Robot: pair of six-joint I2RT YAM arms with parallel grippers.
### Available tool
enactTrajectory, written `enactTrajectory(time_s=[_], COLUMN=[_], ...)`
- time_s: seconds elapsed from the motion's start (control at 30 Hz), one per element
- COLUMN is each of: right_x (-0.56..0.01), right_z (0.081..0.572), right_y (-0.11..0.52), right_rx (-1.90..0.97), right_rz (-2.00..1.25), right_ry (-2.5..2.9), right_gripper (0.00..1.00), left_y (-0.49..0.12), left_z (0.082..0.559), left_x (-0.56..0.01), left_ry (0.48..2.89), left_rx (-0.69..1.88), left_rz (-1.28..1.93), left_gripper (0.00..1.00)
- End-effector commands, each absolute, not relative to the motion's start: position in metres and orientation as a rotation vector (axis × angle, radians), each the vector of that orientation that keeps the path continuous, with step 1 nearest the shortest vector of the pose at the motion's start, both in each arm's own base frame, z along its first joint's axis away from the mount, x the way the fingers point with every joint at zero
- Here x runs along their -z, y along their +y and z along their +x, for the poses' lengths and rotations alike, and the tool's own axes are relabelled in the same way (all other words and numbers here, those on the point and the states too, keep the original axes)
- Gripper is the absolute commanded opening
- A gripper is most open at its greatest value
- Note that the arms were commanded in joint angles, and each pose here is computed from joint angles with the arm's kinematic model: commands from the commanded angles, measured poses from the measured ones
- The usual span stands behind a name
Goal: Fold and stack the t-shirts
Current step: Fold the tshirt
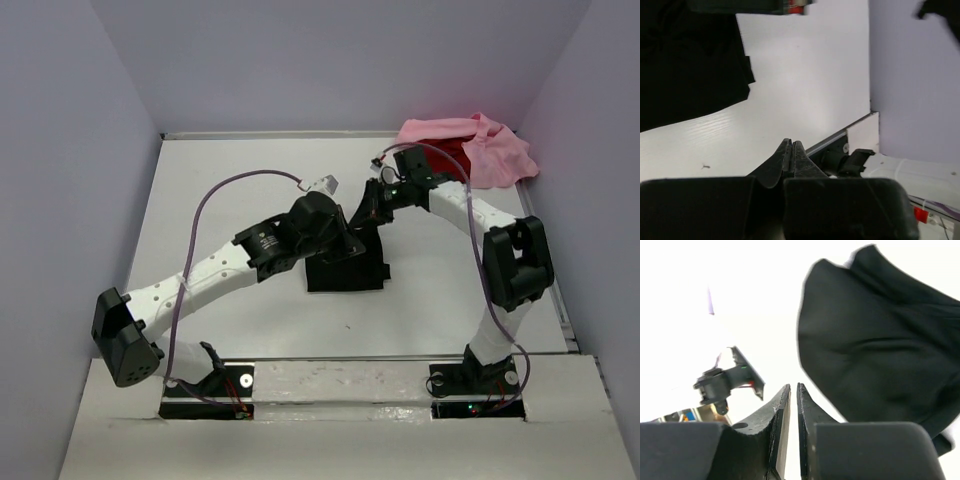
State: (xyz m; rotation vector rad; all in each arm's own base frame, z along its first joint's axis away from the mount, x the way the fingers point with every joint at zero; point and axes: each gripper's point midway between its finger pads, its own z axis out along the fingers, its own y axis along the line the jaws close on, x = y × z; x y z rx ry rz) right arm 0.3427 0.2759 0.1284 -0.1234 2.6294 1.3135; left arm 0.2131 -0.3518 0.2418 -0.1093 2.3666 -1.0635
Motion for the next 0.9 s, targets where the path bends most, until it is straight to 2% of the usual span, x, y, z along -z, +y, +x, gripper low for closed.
enactTrajectory(time_s=[0.0,0.07,0.2,0.3,0.33,0.4,0.43,0.47,0.5,0.53,0.63,0.87], right_x=[-0.22,-0.235,-0.222,-0.193,-0.186,-0.171,-0.166,-0.16,-0.155,-0.15,-0.137,-0.116], right_z=[0.329,0.321,0.303,0.287,0.285,0.278,0.278,0.274,0.274,0.276,0.276,0.281], right_y=[0.278,0.276,0.269,0.26,0.258,0.253,0.251,0.25,0.25,0.248,0.246,0.25], right_rx=[-1.386,-1.399,-1.396,-1.37,-1.347,-1.321,-1.306,-1.306,-1.297,-1.267,-1.251,-1.264], right_rz=[-0.238,-0.246,-0.211,-0.177,-0.167,-0.148,-0.148,-0.142,-0.134,-0.117,-0.094,-0.056], right_ry=[2.473,2.454,2.507,2.581,2.597,2.631,2.64,2.656,2.668,2.679,2.706,2.744], right_gripper=[0.17,0.2,0.51,0.57,0.57,0.57,0.57,0.52,0.27,0.0,0.0,0.0], left_y=[-0.317,-0.313,-0.314,-0.314,-0.314,-0.313,-0.308,-0.308,-0.301,-0.299,-0.293,-0.3], left_z=[0.214,0.221,0.233,0.253,0.26,0.274,0.285,0.293,0.304,0.31,0.333,0.37], left_x=[-0.208,-0.2,-0.177,-0.163,-0.153,-0.154,-0.146,-0.149,-0.147,-0.141,-0.144,-0.152], left_ry=[2.471,2.478,2.53,2.549,2.565,2.551,2.557,2.548,2.545,2.558,2.539,2.52], left_rx=[0.82,0.821,0.82,0.783,0.755,0.73,0.701,0.699,0.68,0.665,0.655,0.694], left_rz=[-0.084,-0.082,-0.042,-0.006,0.001,0.017,0.028,0.027,0.025,0.022,0.021,0.035], left_gripper=[0.01,0.01,0.03,0.11,0.2,0.3,0.54,0.67,0.83,0.86,0.9,0.89])
